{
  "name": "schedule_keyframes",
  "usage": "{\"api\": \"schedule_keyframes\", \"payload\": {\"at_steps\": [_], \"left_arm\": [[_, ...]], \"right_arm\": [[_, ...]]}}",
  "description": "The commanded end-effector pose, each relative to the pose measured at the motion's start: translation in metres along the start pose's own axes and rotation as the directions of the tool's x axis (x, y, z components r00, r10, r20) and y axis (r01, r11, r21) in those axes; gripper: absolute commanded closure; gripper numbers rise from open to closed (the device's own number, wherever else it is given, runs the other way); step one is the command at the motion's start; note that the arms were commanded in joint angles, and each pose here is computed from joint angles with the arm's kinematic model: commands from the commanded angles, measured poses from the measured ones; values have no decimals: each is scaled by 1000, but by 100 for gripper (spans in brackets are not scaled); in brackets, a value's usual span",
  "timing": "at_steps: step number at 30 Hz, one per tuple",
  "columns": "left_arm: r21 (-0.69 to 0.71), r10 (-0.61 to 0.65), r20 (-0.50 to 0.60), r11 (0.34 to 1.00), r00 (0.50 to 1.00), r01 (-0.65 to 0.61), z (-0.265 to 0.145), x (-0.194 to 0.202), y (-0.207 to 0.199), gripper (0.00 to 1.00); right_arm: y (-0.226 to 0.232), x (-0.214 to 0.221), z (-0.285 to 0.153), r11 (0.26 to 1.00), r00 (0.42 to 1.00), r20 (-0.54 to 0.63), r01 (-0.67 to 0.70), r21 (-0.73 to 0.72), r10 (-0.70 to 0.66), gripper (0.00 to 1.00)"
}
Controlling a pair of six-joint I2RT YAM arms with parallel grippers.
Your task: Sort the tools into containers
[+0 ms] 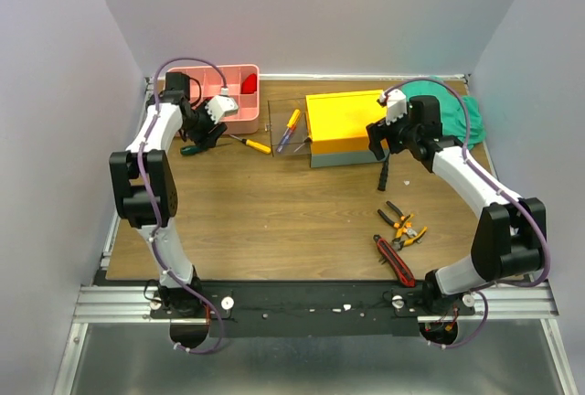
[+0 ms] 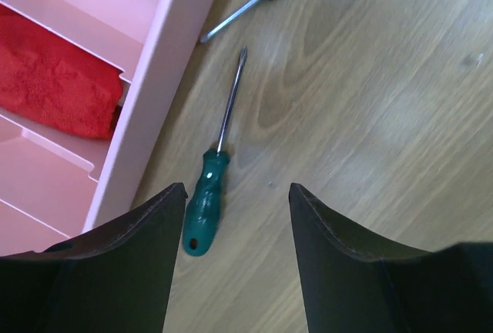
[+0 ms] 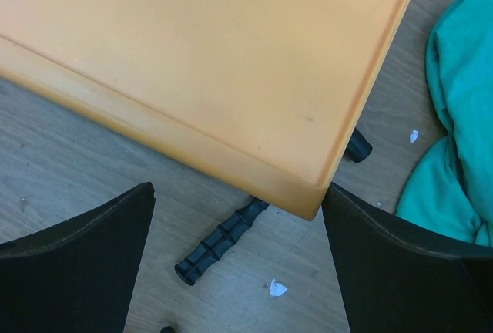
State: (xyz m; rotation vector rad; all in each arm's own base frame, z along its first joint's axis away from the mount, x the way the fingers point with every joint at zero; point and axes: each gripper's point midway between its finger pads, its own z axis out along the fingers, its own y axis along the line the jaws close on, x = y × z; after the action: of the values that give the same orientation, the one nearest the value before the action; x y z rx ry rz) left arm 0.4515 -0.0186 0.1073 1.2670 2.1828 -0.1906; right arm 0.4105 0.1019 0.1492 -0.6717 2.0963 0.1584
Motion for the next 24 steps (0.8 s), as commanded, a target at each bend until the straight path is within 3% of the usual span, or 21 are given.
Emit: {"api": "schedule_keyframes", "payload": {"at_steps": [1, 14, 24], "left_arm": [[72, 212, -134, 976, 968, -204, -3, 21, 11, 34], [216, 183, -293, 969, 938, -122, 13, 72, -5, 38], [97, 174, -335, 984, 926, -150, 20, 92, 24, 37]], "right_arm": [[0, -7, -3, 1000, 1000, 15, 11, -9, -10, 4], [-1, -2, -5, 1000, 1000, 5, 27, 5, -27, 4], [-3, -3, 0, 1000, 1000, -7, 22, 0, -22, 4]]}}
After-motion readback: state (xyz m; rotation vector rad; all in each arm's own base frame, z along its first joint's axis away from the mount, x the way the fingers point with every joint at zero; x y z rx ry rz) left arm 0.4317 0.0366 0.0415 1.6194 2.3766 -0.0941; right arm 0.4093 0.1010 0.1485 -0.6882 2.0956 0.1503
